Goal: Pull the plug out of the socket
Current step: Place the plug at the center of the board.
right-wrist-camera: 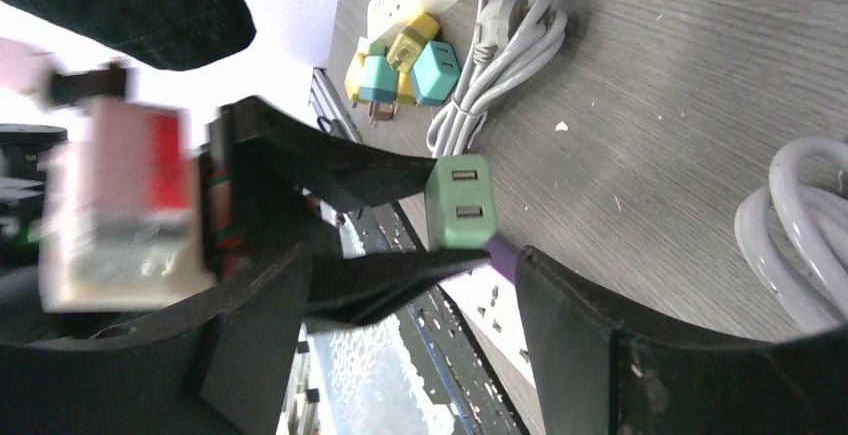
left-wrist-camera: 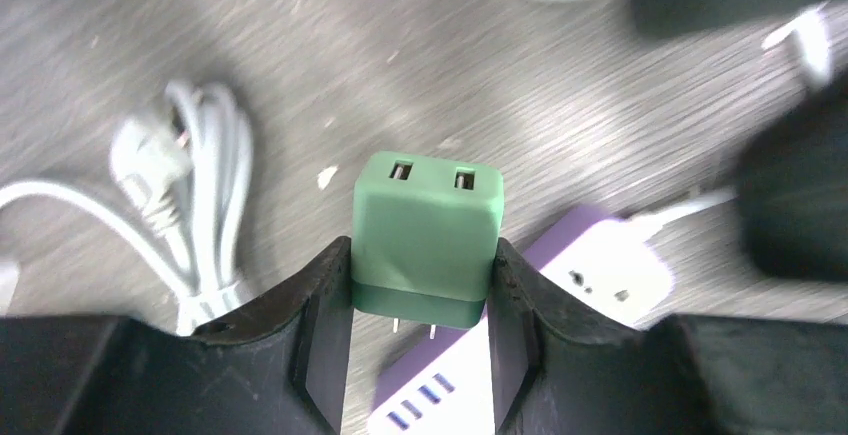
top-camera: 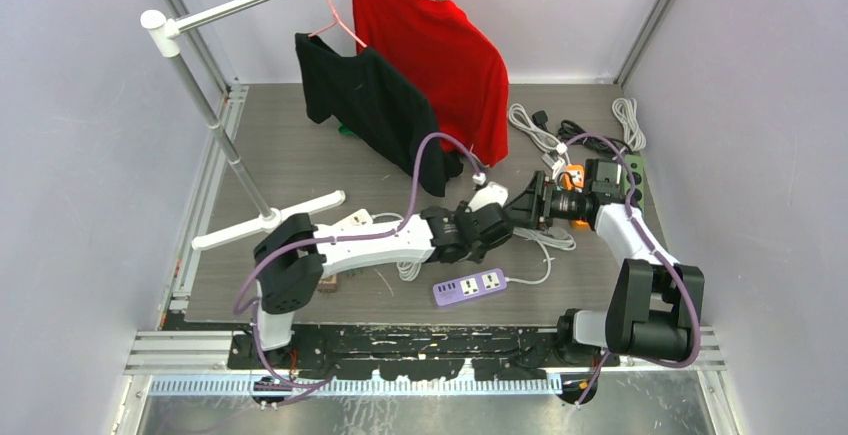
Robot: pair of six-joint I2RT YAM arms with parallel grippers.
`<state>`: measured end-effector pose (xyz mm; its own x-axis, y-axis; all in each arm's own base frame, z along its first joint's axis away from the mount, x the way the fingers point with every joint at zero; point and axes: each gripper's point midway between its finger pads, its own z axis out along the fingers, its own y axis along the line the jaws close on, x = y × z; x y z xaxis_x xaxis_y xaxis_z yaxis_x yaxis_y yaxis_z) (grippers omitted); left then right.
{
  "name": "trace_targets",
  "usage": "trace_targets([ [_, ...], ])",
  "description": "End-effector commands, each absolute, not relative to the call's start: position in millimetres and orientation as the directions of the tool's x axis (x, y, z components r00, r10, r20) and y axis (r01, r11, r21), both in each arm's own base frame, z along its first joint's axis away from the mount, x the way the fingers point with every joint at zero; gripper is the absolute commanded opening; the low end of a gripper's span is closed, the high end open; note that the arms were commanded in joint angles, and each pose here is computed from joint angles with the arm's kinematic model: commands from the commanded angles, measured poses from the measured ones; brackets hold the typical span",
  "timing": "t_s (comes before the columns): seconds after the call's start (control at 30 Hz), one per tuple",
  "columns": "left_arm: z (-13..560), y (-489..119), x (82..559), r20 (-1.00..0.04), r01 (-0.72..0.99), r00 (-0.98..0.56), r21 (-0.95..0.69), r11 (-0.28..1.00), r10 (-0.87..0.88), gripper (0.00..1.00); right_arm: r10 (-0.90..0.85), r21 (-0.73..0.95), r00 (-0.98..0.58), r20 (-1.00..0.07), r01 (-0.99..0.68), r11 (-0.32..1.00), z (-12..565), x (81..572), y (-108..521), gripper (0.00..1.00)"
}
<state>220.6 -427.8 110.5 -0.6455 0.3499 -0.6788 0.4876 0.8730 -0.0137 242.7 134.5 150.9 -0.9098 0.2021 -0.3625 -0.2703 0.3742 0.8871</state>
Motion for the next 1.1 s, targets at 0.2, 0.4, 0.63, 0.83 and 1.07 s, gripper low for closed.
trace_targets([
  [0.2,123,-347,197,-0.751,0.405,-0.641,-0.157,0.901,0.157,0.04,0.220,0.809,-0.827,-0.518,-0.389,0.442,157,250,108,0.82],
  [0.4,132,-298,198,-0.814,0.343,-0.580,-0.202,0.917,0.037,0.02,0.232,0.808,-0.828,-0.511,-0.371,0.458,152,251,101,0.82],
  [0.63,125,-254,206,-0.755,0.226,-0.655,-0.232,0.946,-0.029,0.02,0.234,0.808,-0.828,-0.510,-0.367,0.461,151,251,99,0.82],
  [0.83,121,-239,210,-0.727,0.177,-0.685,-0.224,0.958,-0.043,0.02,0.238,0.807,-0.825,-0.513,-0.369,0.462,152,251,98,0.82],
  [1.07,121,-232,219,-0.711,0.161,-0.703,-0.176,0.971,-0.012,0.04,0.239,0.808,-0.825,-0.513,-0.369,0.460,152,251,98,0.82],
])
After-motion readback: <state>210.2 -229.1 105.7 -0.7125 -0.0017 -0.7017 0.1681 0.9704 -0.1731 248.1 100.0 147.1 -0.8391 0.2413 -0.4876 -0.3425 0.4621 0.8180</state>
